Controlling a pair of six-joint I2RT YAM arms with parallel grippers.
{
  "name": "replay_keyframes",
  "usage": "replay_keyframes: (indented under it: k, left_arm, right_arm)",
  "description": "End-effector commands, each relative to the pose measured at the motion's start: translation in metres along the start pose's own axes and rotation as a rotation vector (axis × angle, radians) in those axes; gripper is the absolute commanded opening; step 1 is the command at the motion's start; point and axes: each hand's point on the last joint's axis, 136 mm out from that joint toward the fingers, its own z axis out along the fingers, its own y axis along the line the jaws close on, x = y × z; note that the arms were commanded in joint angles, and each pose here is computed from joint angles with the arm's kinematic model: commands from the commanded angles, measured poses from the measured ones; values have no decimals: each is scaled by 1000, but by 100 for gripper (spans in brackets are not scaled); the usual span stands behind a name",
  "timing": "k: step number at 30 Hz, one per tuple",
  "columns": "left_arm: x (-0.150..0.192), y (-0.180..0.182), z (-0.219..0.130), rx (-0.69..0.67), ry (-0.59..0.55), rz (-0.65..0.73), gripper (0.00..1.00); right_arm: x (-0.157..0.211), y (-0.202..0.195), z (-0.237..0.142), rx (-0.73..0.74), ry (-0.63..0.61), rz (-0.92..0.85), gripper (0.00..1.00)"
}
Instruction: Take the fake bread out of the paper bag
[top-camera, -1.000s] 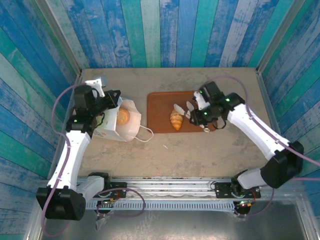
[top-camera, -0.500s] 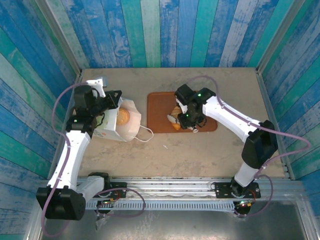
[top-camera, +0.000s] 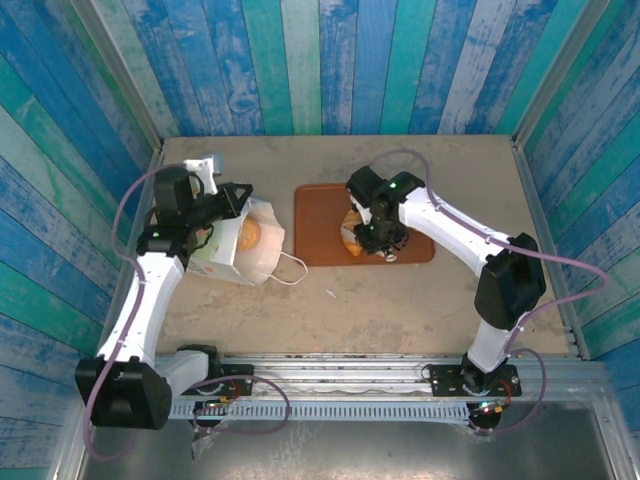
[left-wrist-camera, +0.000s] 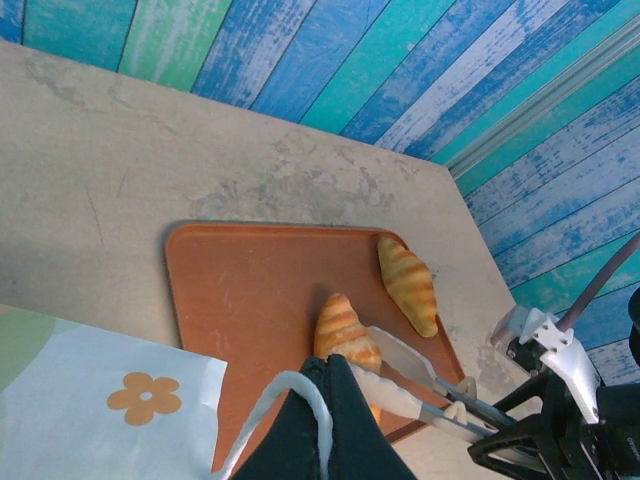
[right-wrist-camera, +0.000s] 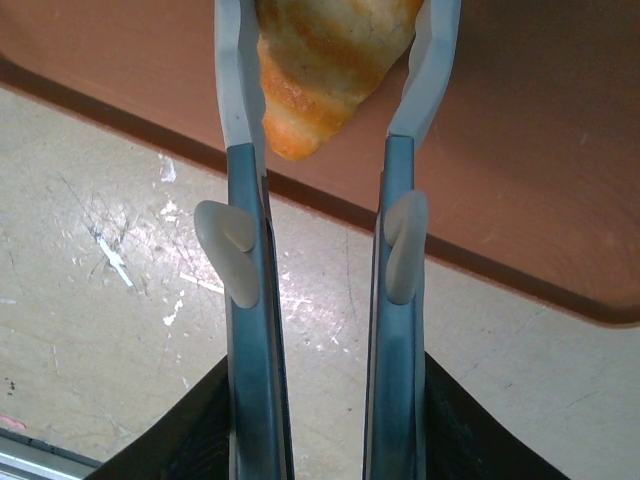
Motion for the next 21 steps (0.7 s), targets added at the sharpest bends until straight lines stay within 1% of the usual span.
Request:
replay_keyframes:
  k: [1,3,4,7,10,16,21]
  left_arm:
    - [-21,-10,4,47,-38,10,0]
    - [-23,-10,7,49,-39,5,0]
    - [-24,-9,8,47,-39,1,0]
    - [-26,-8,11,51,-41,-9,0]
    - [-26,-9,12,53,-41,-11,0]
    - [-26,-7,12,46,-41,-16,0]
    - [-27,-7,12,42,-42,-20,0]
  right_arm:
    - [-11,-20,-4,34,-13,-2,41]
    - [-14,-23,-6,25,-19,-7,41]
    - [-18,-34,-6,22,-20,11,41]
    - [-25,-46,-7,24,-21,16,41]
    - [-27,-57,-2,28,-1,17,41]
    - [-29,-80,6,78,37,16,43]
    - [-36,-94,3,160,25,-20,45]
